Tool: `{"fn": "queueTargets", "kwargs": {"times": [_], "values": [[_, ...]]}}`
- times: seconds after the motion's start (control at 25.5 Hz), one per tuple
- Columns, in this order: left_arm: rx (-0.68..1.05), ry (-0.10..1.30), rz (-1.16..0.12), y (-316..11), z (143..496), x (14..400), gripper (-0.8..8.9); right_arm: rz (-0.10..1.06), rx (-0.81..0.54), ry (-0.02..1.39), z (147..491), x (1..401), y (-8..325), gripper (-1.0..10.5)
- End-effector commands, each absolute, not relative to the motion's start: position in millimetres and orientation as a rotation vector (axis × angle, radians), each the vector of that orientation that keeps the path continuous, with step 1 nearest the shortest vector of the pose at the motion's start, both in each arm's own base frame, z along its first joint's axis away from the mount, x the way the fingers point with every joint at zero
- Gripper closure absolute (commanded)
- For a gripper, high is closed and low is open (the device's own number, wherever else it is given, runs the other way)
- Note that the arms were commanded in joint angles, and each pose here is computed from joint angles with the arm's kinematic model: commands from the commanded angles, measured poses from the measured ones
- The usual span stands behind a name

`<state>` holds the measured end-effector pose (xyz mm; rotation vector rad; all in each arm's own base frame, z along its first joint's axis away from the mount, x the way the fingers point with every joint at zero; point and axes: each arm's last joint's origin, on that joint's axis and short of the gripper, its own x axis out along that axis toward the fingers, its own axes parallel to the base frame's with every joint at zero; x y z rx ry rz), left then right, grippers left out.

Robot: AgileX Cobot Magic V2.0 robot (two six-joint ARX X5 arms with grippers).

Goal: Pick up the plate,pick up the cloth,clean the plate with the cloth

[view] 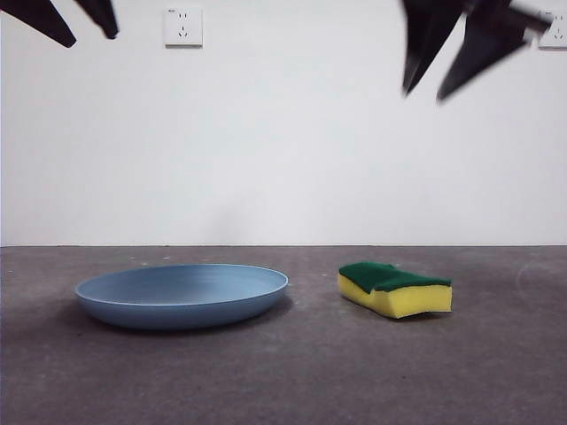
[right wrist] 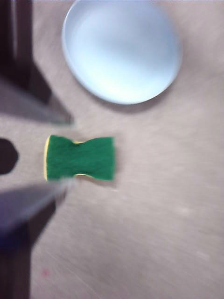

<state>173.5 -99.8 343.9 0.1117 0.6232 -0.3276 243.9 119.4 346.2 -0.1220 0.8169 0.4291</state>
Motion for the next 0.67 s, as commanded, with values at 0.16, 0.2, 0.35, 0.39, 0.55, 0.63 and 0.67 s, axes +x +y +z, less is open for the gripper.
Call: {"fn": "queueTargets", "kwargs": {"times": [0.16, 0.2, 0.35, 0.39, 0.55, 0.63, 0.67], "values": [[0.118, 0.479, -0.343, -94.1, 360.1, 162.6, 8.21, 0.483, -0.101, 0.575, 386.7, 194.1, 108.3, 9.6], [0.124, 0.434, -0.358, -92.4, 365.2, 157.3, 8.21, 0.475, -0.101, 0.519, 388.8, 183.7, 106.5, 9.6], [0.112, 0.332, -0.373, -81.8, 352.0, 136.5, 8.21, 0.417, -0.098, 0.379, 363.8, 146.6, 96.4, 9.6], [0.107, 0.316, -0.36, -78.8, 339.8, 132.4, 8.21, 0.398, -0.098, 0.365, 351.7, 139.8, 93.0, 9.6], [0.056, 0.248, -0.359, -69.1, 303.9, 117.4, 8.21, 0.399, -0.08, 0.359, 318.1, 127.2, 86.6, 9.6], [0.028, 0.215, -0.359, -64.7, 287.5, 110.7, 8.21, 0.397, -0.064, 0.361, 302.5, 123.7, 84.0, 9.6], [0.021, 0.2, -0.359, -62.8, 280.4, 107.6, 8.21, 0.397, -0.063, 0.364, 296.3, 123.1, 83.6, 9.6]]}}
